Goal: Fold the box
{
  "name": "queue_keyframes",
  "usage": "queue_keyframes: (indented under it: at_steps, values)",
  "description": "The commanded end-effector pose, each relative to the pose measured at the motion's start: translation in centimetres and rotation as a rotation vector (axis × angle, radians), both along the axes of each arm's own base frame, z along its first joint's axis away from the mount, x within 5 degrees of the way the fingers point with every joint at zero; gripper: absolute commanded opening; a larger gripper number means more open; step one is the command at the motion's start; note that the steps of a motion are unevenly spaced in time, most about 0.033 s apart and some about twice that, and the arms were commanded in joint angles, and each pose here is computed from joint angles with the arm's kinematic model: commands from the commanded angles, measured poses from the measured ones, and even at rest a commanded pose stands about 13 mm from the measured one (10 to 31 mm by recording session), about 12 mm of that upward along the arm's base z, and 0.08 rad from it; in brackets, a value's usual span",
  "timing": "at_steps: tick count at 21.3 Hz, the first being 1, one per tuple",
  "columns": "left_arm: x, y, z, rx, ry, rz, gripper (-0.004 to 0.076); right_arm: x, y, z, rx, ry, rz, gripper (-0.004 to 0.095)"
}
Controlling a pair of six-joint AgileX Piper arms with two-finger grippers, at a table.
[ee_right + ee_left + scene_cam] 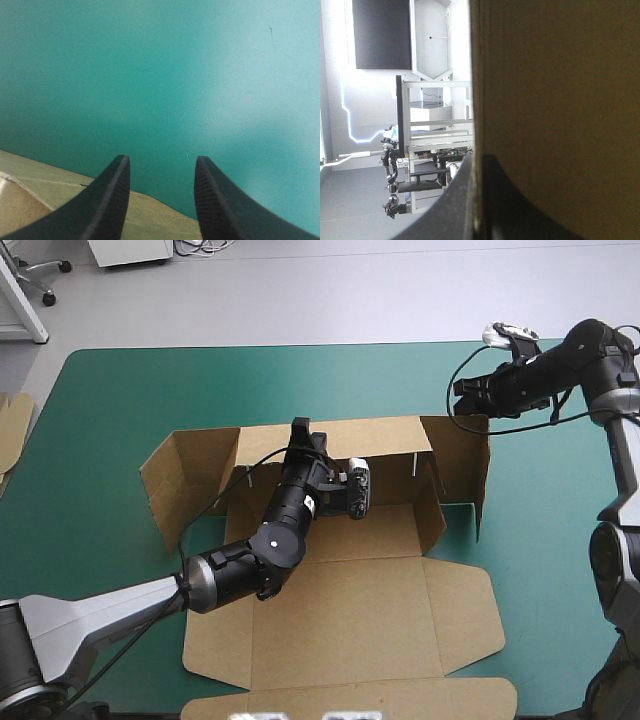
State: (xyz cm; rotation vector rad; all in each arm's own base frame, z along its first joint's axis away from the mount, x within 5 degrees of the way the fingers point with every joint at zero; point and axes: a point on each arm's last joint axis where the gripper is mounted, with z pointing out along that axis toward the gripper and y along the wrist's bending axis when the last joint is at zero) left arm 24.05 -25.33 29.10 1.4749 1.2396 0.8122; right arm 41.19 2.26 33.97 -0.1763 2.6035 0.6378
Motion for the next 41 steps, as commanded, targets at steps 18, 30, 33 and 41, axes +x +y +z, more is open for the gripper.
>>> queue_keyframes:
  at_steps: [18,30,33,41]
  values:
    - [-0.7,1.2,1.1,0.003,-0.068,0.009,-0.0015,-11.1,1.2,-1.5,0.13,-0.28,-0.004,0.0385]
    - [-0.7,1.2,1.1,0.001,-0.068,0.01,-0.0015,-15.3,2.1,-5.6,0.144,-0.514,0.1,0.0385]
    - [-0.7,1.2,1.1,0.007,-0.069,0.006,-0.0014,-15.6,2.2,-5.6,0.125,-0.544,0.137,0.0385]
    - [-0.7,1.2,1.2,0.003,-0.068,0.005,-0.0015,-17.6,4.7,-5.5,0.061,-0.591,0.179,0.0385]
